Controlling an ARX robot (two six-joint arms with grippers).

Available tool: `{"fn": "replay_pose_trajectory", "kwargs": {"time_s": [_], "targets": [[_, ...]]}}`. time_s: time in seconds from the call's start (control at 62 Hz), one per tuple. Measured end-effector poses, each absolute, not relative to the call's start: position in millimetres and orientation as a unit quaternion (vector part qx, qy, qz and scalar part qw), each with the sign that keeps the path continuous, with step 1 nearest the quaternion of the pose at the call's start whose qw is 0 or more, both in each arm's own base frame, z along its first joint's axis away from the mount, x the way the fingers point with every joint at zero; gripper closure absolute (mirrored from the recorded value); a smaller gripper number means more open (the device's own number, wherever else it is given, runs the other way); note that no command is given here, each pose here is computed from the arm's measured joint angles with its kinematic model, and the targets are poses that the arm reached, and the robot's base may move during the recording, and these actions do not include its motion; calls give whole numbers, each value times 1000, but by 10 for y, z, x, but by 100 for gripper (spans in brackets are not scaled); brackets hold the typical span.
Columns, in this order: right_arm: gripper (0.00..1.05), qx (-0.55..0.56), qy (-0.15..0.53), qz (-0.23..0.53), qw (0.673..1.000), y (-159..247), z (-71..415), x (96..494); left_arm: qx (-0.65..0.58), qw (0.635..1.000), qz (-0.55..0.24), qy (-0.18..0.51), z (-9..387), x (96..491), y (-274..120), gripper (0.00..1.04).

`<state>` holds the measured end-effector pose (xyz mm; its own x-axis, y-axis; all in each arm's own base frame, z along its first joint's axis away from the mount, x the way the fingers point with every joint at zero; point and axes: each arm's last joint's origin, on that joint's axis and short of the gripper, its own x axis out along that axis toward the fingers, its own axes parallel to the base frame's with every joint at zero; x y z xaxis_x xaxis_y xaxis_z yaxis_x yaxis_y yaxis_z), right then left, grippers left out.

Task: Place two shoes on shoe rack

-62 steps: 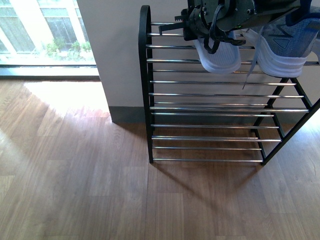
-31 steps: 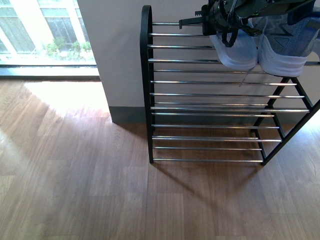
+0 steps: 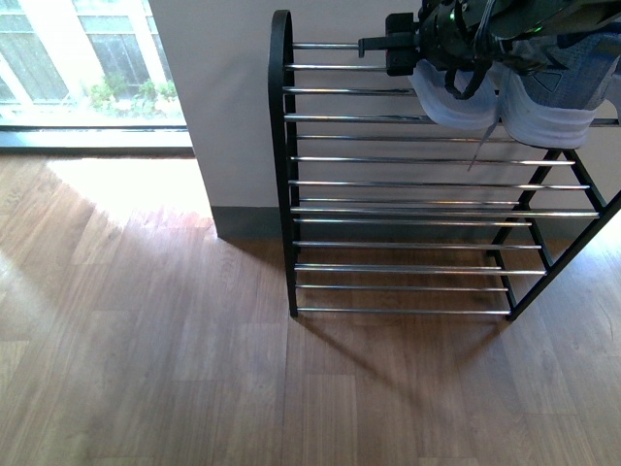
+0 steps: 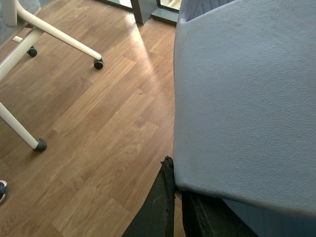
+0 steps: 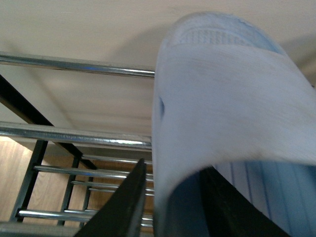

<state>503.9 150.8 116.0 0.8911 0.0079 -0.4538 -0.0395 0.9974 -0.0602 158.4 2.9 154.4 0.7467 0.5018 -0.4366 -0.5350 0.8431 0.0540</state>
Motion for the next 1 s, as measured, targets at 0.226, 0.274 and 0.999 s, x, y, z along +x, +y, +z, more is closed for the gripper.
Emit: {"fn": "replay_pose_trajectory", "kwargs": {"time_s": [0.226,0.274,0.999], "targets": [[20,-29,220,25,975,1520,1587,4676,-37,934,278,223,1544,1584,29,103],[11,-25,213,26,976,1520,1676,4642,-37,934,278,223,1544,1584,29,103],[103,1,4,0,1000,310,1619,2652,-37,934,278,223,1544,1584,29,103]]}}
